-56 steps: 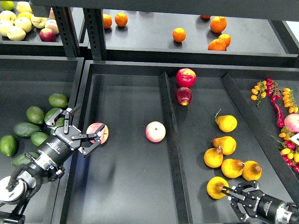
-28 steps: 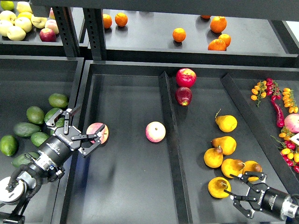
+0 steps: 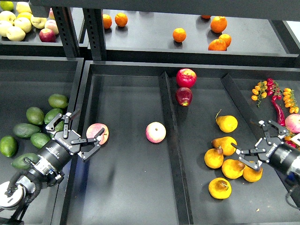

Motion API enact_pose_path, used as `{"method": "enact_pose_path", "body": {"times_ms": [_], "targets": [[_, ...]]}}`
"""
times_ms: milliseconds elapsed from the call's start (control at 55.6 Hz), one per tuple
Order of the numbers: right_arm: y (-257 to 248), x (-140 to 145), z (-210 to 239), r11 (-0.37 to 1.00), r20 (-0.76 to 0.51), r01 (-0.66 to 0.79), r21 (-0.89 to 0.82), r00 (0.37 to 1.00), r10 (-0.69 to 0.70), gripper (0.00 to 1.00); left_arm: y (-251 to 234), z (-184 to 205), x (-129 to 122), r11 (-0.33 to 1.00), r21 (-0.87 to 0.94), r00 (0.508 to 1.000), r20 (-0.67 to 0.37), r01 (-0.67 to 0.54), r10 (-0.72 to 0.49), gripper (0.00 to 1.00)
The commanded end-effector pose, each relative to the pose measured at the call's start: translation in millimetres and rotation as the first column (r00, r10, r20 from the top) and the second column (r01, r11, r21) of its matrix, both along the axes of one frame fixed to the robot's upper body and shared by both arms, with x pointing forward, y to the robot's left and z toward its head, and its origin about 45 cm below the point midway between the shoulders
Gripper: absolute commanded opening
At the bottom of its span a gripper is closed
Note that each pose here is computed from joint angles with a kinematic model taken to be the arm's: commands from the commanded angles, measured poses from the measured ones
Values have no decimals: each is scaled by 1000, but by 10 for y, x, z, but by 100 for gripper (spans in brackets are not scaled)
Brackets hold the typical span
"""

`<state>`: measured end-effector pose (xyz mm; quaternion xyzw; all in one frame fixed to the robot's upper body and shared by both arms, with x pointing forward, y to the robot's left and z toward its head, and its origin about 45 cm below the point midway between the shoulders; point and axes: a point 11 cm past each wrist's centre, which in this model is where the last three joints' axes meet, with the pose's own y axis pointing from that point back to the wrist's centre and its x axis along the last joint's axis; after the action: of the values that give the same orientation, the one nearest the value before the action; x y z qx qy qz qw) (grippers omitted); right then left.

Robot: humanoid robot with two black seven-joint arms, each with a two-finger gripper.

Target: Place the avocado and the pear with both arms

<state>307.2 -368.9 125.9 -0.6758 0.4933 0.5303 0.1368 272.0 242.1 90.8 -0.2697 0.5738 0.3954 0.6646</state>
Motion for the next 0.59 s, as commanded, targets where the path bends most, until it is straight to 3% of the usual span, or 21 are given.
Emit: {"method": "enact_pose_path", "body": {"times_ms": [0, 180, 431, 575], "targets": [[274, 205, -22, 991, -6, 67, 116, 998, -67, 99, 2, -20, -27, 1000, -1, 1000, -7, -1, 1, 99], [486, 289, -64, 977, -5, 85, 197, 996, -85, 99, 11, -55, -75, 1000, -2, 1000, -19, -4, 4, 99], [1204, 316, -146, 892, -8, 114, 438, 992, -122, 99, -2, -81, -107, 1000, -2, 1000, -28, -1, 0, 99], [1135, 163, -253, 884, 2, 132, 449, 989, -149, 99, 2, -180, -233, 1000, -5, 998, -64, -4, 4, 99]]}}
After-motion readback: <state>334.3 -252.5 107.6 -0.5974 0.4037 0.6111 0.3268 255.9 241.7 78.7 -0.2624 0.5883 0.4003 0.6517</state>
